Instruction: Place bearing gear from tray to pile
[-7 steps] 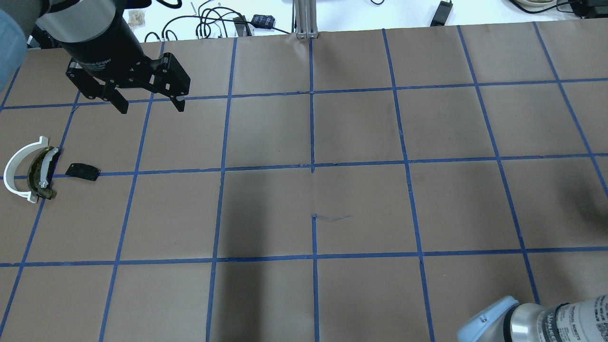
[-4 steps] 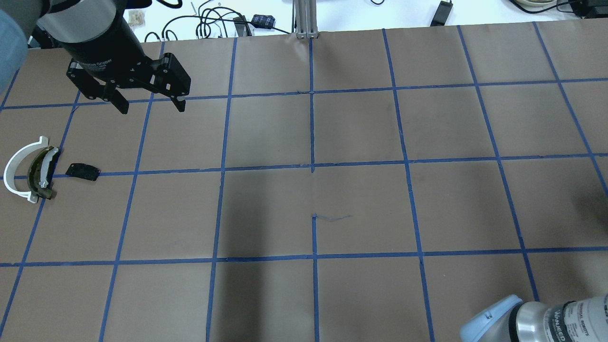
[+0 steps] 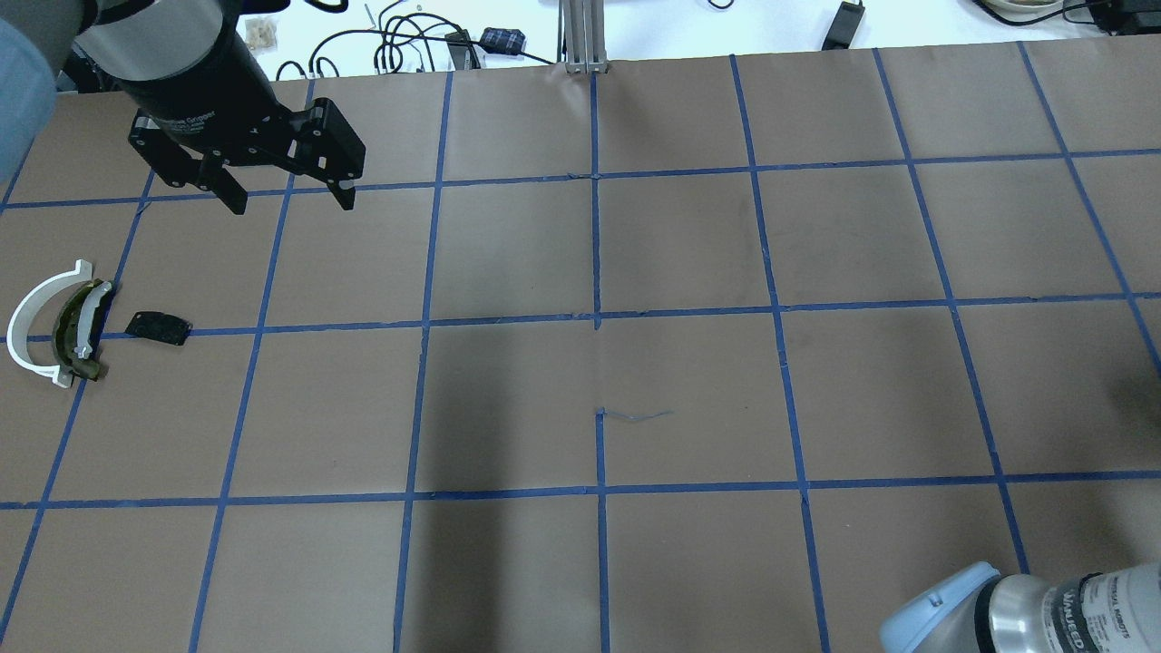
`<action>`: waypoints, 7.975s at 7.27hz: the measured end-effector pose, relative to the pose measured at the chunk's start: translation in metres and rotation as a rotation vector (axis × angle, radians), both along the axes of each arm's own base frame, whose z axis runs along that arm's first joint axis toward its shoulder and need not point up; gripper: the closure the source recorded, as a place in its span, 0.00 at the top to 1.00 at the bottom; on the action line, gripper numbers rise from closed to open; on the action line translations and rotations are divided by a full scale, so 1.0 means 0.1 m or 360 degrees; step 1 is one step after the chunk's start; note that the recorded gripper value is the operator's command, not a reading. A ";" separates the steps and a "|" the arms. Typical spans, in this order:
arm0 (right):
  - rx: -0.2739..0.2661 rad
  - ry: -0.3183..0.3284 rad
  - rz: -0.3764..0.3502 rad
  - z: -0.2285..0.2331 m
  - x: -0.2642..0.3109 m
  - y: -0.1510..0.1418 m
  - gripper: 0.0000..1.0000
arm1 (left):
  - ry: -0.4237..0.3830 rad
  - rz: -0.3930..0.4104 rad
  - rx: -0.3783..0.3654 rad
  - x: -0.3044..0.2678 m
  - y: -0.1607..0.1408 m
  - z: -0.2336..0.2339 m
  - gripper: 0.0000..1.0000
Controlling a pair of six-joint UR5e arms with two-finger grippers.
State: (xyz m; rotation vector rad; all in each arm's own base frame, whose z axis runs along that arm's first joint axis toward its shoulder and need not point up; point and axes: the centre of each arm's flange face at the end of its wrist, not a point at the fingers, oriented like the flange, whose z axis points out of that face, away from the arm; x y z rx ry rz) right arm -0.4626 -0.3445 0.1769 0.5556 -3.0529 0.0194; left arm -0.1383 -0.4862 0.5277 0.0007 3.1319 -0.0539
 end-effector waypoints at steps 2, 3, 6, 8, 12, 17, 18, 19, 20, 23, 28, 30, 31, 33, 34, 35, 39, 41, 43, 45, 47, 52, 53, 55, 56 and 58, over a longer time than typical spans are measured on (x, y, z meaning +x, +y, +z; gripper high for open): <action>0.0008 -0.0006 0.0004 -0.01 0.01 0.01 0.22 | 0.0001 0.0001 -0.0001 0.00 0.00 0.00 1.00; 0.0014 0.0000 0.0006 -0.01 0.00 0.02 0.11 | 0.0001 0.0002 -0.0003 0.00 0.00 0.01 1.00; 0.0064 0.0007 0.0055 -0.01 0.01 0.04 0.06 | 0.0003 0.0002 -0.0008 0.00 0.00 0.02 1.00; 0.0057 0.0030 0.0097 0.09 0.02 -0.01 0.06 | 0.0003 0.0002 -0.0009 0.00 0.00 0.03 1.00; -0.0085 0.0223 0.0295 1.16 0.97 -0.97 0.06 | 0.0003 0.0002 -0.0012 0.00 0.00 0.04 1.00; -0.0181 0.0064 0.0186 1.06 4.57 -2.22 0.07 | 0.0005 0.0002 -0.0013 0.00 -0.01 0.04 1.00; -0.0176 0.0013 0.0070 0.98 5.28 -2.16 0.07 | 0.0004 0.0002 -0.0011 0.00 -0.01 0.03 1.00; -0.0159 -0.0028 -0.0086 0.84 5.96 -2.03 0.07 | 0.0003 0.0002 -0.0009 0.00 -0.01 0.03 1.00; -0.0148 -0.0070 -0.0235 0.67 6.61 -1.87 0.07 | 0.0003 0.0001 -0.0010 0.00 -0.01 0.03 1.00; -0.0123 -0.0341 -0.0559 0.36 7.84 -1.42 0.53 | -0.0031 -0.0077 0.0003 0.04 -0.03 0.01 1.00; -0.0078 -0.0173 -0.0624 0.48 6.80 -1.76 1.00 | -0.0010 -0.0105 0.0053 0.05 -0.05 -0.10 1.00; 0.0013 0.0104 -0.0453 0.88 4.88 -1.90 1.00 | 0.0005 -0.0115 0.0079 0.01 -0.03 -0.20 1.00; 0.0070 0.0168 -0.0438 0.98 3.83 -1.79 1.00 | 0.0066 -0.0115 0.0093 -0.03 -0.09 -0.35 1.00; 0.0049 0.0169 -0.0342 1.08 2.19 -1.41 1.00 | 0.0244 -0.0073 0.0054 -0.27 -0.27 -0.96 1.00; 0.0007 0.0177 -0.0321 1.06 1.55 -1.29 1.00 | 0.0279 -0.0022 0.0011 -0.53 -0.31 -1.26 1.00; 0.0005 0.0158 -0.0328 0.91 0.94 -1.16 1.00 | 0.0290 0.0019 -0.0005 -0.92 -0.31 -1.53 1.00; -0.0139 0.0002 -0.0299 0.25 -0.51 -0.96 1.00 | 0.0125 0.0068 0.0019 -2.14 -0.14 -2.63 1.00; -0.0130 -0.0028 -0.0279 -0.03 -0.51 -1.05 0.99 | 0.0057 0.0052 0.0080 -2.30 -0.06 -2.97 1.00; -0.0117 -0.0043 -0.0238 -0.11 -0.40 -1.15 0.52 | 0.0017 0.0069 0.0144 -2.33 -0.07 -3.25 1.00; -0.0053 0.0005 -0.0218 -0.09 -0.38 -1.16 0.16 | 0.0000 0.0075 0.0179 -2.36 -0.11 -3.51 0.93; 0.0028 0.0018 -0.0193 -0.09 -0.33 -1.18 0.00 | 0.0002 0.0081 0.0179 -2.44 -0.10 -3.64 0.79; 0.0107 0.0027 -0.0157 0.87 0.18 -1.30 0.00 | -0.0007 0.0068 0.0181 -2.50 -0.03 -3.67 0.07; 0.0095 0.0053 -0.0153 1.32 0.59 -1.43 0.00 | -0.0002 0.0066 0.0173 -2.50 -0.03 -3.63 0.00; 0.0141 0.0084 -0.0138 1.91 1.72 -1.76 0.00 | 0.0011 0.0058 0.0150 -2.50 -0.03 -3.53 0.00; 0.0196 0.0070 -0.0188 2.05 2.26 -1.84 0.00 | 0.0017 0.0059 0.0141 -2.50 -0.05 -3.50 0.00; 0.0276 0.0053 -0.0317 2.15 2.96 -1.86 0.00 | 0.0033 0.0055 0.0104 -2.37 -0.14 -3.33 0.00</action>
